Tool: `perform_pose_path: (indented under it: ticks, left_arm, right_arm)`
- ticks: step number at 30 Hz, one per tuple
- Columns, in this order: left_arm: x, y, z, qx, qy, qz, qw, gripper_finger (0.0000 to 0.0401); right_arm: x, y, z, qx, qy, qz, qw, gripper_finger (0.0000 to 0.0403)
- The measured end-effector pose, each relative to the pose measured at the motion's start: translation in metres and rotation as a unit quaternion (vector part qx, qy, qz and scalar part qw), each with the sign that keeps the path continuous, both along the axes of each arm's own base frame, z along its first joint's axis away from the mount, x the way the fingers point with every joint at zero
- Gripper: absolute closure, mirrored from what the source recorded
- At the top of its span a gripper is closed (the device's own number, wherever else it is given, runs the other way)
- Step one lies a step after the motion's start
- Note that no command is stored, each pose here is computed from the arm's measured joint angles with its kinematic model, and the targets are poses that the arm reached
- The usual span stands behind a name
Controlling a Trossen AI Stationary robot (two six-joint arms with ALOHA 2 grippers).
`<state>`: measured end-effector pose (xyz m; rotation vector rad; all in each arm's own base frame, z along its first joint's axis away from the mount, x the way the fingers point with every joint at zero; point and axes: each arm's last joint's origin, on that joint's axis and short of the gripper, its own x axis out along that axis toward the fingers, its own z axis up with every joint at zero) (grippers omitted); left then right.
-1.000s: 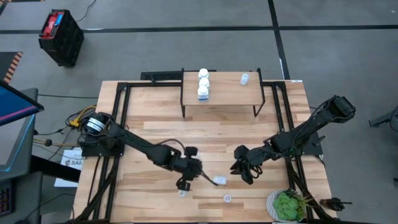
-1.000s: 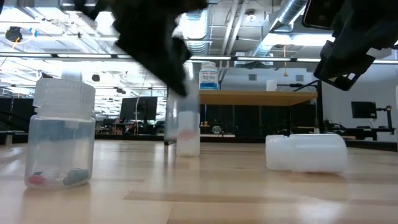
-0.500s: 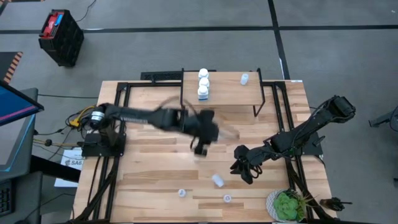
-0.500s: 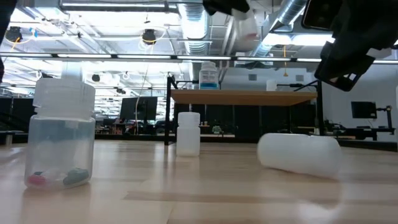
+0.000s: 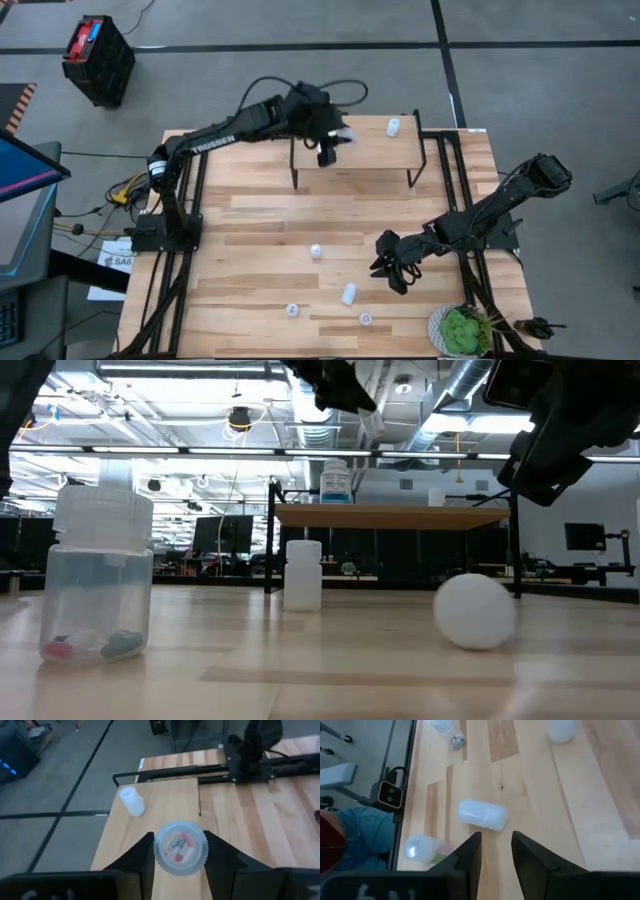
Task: Pick and place medicine bottles onto shelf by color
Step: Put the top left transparent pill bottle on the shelf
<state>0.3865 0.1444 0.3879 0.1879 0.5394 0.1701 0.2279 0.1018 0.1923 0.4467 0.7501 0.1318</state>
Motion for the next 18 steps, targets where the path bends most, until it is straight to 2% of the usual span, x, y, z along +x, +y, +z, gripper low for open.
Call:
perform_pose_path:
  ticks: [3,8,12,15,18]
  left_arm:
    - [-0.002,0.009,0.002,0.009,-0.013,0.006,1.000,0.0292]
    - [0.000,0.018,0.013,0.028,-0.072,0.006,0.997,0.0293]
    - [-0.002,0.023,0.014,0.026,-0.077,0.015,0.997,0.0293]
    - [0.006,0.026,0.004,0.009,-0.074,0.015,0.997,0.0293]
    - [0.020,0.026,-0.016,-0.022,-0.055,-0.004,0.998,0.0293]
  right_arm:
    - [0.003,-0.006,0.000,-0.001,0.000,-0.012,1.000,0.0271]
    - [0.004,-0.013,-0.001,0.009,0.011,-0.037,0.999,0.0271]
    - [0.005,-0.014,-0.001,0.020,0.015,-0.048,0.999,0.0271]
    - [0.004,-0.014,-0.002,0.029,0.027,-0.049,0.998,0.0271]
    - [0.004,-0.014,-0.003,0.039,0.032,-0.051,0.997,0.0271]
